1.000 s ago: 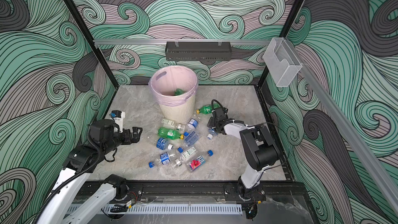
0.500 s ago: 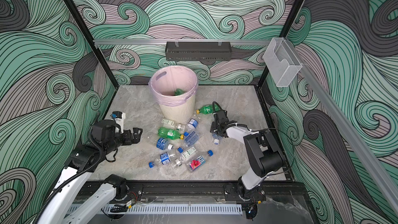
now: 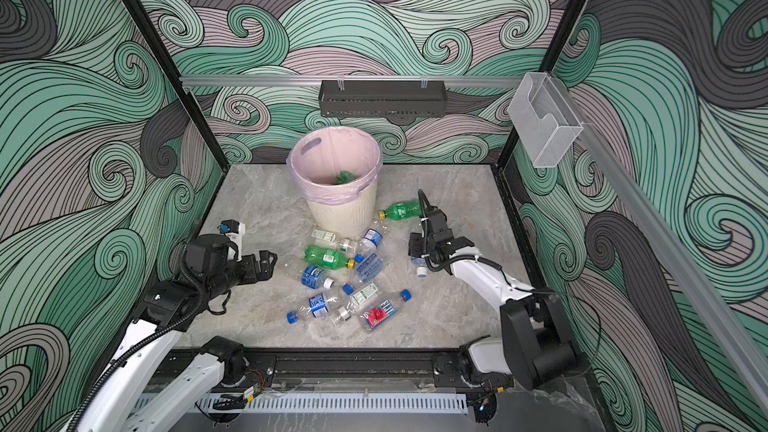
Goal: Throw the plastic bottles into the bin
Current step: 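Grasp the clear bottle by its base with the right gripper, then carry the clear bottle over the bin with the right gripper and release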
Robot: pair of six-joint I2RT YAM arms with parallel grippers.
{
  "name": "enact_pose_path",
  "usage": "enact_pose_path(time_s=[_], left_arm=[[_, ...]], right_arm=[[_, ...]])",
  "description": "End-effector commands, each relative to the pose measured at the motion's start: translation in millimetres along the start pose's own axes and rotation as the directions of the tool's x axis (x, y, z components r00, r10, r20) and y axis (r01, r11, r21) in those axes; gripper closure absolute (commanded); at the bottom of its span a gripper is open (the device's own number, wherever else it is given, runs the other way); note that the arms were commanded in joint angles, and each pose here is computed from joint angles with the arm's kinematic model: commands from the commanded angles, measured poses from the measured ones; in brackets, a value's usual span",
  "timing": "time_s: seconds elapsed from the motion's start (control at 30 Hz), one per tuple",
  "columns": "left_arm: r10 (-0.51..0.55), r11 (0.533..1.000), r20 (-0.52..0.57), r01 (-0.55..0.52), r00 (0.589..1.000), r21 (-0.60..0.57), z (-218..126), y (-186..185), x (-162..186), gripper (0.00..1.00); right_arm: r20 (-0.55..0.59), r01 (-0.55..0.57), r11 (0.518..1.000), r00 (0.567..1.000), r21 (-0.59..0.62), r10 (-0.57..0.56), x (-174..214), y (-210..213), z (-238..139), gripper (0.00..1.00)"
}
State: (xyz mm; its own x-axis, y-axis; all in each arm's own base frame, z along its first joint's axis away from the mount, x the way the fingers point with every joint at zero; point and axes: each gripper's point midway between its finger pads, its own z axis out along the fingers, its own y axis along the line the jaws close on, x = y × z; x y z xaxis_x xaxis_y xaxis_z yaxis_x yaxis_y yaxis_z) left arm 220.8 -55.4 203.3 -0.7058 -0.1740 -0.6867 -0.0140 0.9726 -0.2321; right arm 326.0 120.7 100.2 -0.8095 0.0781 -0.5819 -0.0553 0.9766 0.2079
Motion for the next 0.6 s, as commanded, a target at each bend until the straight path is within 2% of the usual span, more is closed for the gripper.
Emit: enact_pose_path(time_s=[0.0,0.27,0.4,0.57], left_arm=[[-0.016,1.000,-0.011,0.016,1.000,0.001,-4,2,5,0.01],[-0.019,1.000,-0.016,0.020,1.000,0.024,0,-1,8,0.01],[-0.011,0.999,-0.027,0.012,1.000,0.046,2,-6,9,0.01],[-0.013,0.996,-0.001,0.013,1.000,0.088,6,-12,8,0.01]], right_arm=[[0.020,0.051,0.997,0.999,-0.056,-0.050,2,8,-19,0.49],[0.174,0.154,0.957,0.978,-0.246,-0.113,-25,48,-75,0.49],[0.314,0.235,0.908,0.941,-0.347,-0.124,-82,87,-124,0.49],[0.463,0.347,0.808,0.880,-0.476,-0.106,-180,164,-170,0.47]])
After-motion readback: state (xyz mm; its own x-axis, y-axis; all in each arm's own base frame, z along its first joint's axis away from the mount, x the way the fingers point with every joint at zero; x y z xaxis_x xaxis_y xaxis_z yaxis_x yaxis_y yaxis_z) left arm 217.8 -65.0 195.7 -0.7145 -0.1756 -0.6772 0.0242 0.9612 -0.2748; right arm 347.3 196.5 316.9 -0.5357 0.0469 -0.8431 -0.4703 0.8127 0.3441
